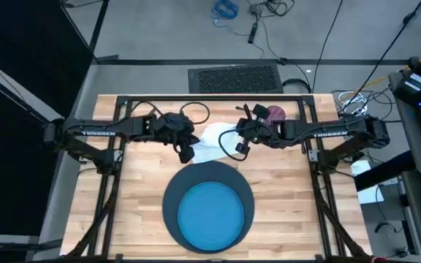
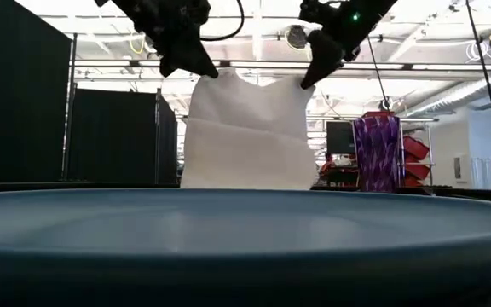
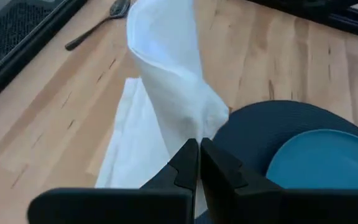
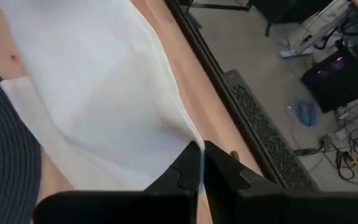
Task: Set table place
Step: Fold the white napkin
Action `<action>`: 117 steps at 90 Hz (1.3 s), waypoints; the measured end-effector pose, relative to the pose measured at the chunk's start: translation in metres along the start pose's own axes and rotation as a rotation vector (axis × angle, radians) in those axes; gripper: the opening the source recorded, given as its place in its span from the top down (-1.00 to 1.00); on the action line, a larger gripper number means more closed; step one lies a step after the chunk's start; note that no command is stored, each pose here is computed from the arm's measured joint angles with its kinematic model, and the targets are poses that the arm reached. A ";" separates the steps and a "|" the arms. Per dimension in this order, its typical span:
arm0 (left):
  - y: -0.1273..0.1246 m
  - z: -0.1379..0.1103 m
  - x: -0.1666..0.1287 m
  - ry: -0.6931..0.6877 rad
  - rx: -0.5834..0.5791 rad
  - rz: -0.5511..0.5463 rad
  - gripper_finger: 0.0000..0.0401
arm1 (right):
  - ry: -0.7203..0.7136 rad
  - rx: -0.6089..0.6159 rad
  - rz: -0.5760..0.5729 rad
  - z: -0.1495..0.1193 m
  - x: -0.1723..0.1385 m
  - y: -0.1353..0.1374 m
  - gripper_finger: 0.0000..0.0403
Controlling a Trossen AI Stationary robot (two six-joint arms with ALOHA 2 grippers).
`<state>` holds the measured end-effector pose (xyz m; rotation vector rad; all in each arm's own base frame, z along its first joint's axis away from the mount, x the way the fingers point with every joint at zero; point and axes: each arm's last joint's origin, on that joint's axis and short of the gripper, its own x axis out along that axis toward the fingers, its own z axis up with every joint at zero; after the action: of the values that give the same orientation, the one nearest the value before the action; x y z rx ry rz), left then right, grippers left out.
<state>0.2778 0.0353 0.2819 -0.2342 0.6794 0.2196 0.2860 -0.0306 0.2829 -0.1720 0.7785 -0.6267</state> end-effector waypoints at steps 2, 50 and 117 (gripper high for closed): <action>-0.001 -0.002 0.001 0.007 -0.008 0.003 1.00 | 0.003 0.003 0.003 0.000 0.000 0.000 1.00; 0.002 -0.041 0.023 0.019 -0.083 0.019 1.00 | 0.112 0.036 0.081 -0.010 0.017 0.013 1.00; 0.008 -0.060 0.062 0.150 -0.008 0.157 1.00 | 0.183 -0.041 -0.002 -0.022 0.092 0.026 1.00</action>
<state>0.2868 0.0332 0.1958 -0.2061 0.8469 0.3579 0.3327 -0.0618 0.2021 -0.1542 0.9687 -0.6340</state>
